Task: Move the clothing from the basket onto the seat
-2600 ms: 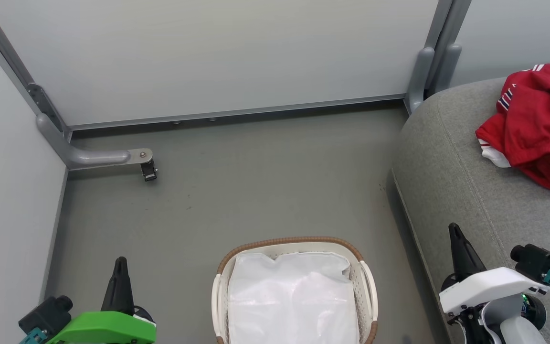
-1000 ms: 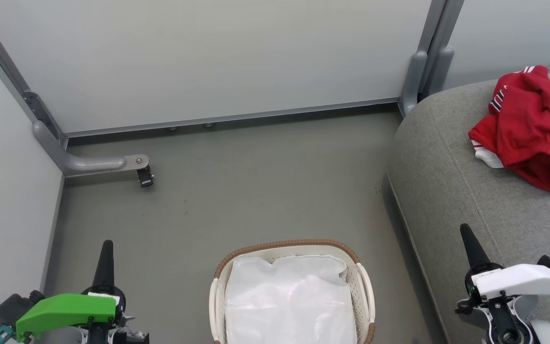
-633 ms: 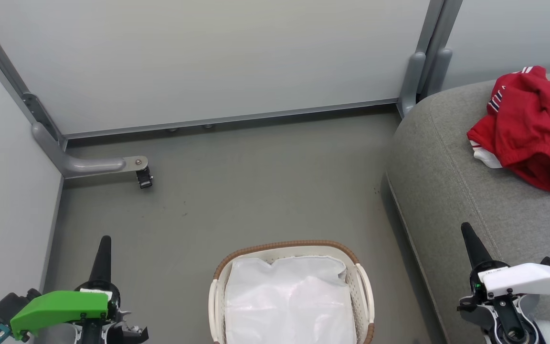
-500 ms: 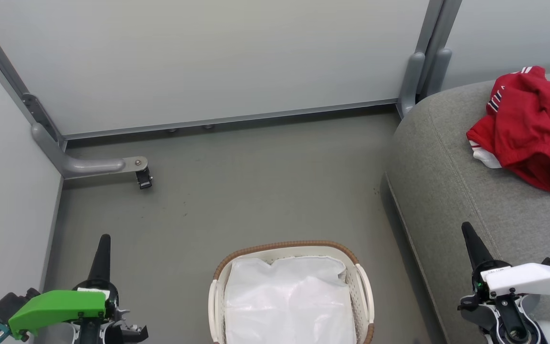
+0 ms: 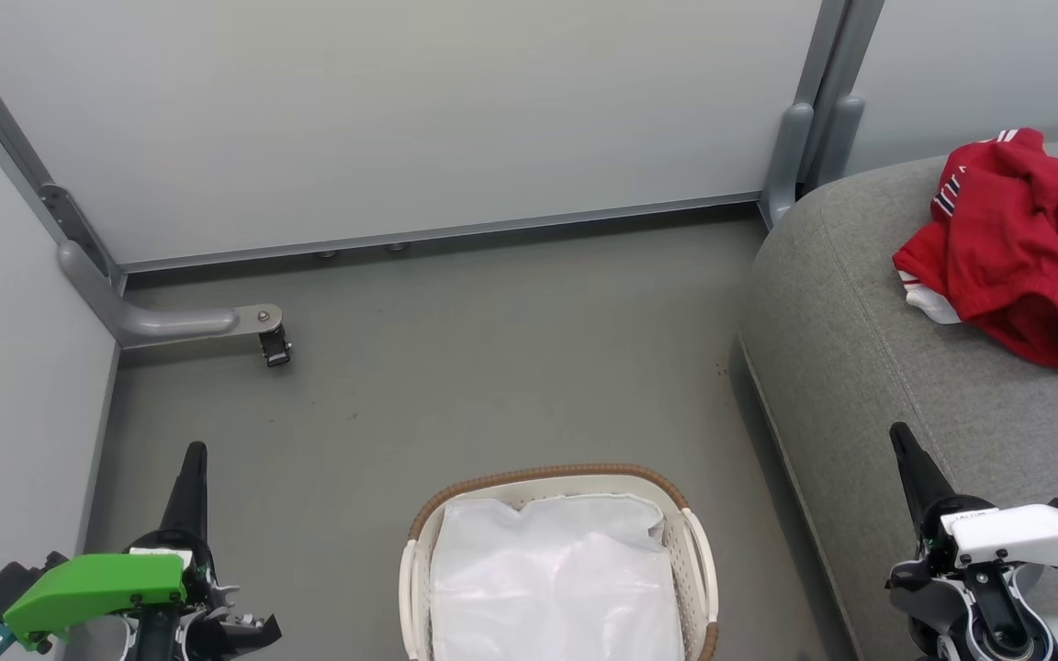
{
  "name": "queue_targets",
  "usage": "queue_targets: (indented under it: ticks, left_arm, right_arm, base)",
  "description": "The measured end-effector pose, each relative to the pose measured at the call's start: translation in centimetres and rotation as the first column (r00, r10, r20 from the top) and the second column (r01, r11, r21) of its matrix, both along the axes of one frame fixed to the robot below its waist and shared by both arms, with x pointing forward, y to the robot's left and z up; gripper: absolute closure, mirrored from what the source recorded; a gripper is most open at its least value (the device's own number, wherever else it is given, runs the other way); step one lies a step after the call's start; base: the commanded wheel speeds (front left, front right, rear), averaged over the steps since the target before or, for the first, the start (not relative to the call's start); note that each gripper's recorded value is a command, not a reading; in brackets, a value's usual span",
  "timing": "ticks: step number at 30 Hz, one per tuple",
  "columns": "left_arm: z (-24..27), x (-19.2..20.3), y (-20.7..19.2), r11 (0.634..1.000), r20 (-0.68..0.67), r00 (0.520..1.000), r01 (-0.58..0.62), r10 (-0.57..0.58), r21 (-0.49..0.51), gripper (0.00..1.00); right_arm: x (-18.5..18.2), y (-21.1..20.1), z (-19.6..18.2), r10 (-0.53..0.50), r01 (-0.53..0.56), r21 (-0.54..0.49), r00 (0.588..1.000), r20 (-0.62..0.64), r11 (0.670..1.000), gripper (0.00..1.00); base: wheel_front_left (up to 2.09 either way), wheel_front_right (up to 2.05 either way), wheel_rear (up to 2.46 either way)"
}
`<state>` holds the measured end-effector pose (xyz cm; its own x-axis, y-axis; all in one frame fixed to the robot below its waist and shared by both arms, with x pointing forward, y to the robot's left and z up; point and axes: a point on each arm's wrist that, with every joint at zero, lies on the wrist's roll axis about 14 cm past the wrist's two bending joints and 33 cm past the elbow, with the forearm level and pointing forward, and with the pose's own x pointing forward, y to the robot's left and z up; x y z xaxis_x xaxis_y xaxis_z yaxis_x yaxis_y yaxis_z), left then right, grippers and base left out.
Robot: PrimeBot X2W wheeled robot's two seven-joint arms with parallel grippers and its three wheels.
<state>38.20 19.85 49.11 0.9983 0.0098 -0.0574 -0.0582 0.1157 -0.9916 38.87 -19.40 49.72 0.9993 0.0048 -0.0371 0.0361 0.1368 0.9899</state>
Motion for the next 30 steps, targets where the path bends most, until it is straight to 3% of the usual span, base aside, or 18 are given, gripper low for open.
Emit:
queue_targets:
  ticks: [20, 30]
  left_arm:
    - [1.2, 0.5, 0.0, 0.993, 0.044, 0.999, 0.011, -0.006, -0.119, 1.00]
    - [1.3, 0.5, 0.1, 0.993, 0.046, 0.999, 0.011, -0.005, -0.122, 1.00]
  right_arm:
    - [-0.1, -0.5, 0.7, -0.008, 0.005, 0.140, 1.000, 0.025, 0.990, 1.00]
    - [-0.1, -0.5, 0.7, -0.009, 0.005, 0.142, 1.000, 0.026, 0.990, 1.00]
  base:
    - [0.00, 0.00, 0.00]
    - [0.00, 0.00, 0.00]
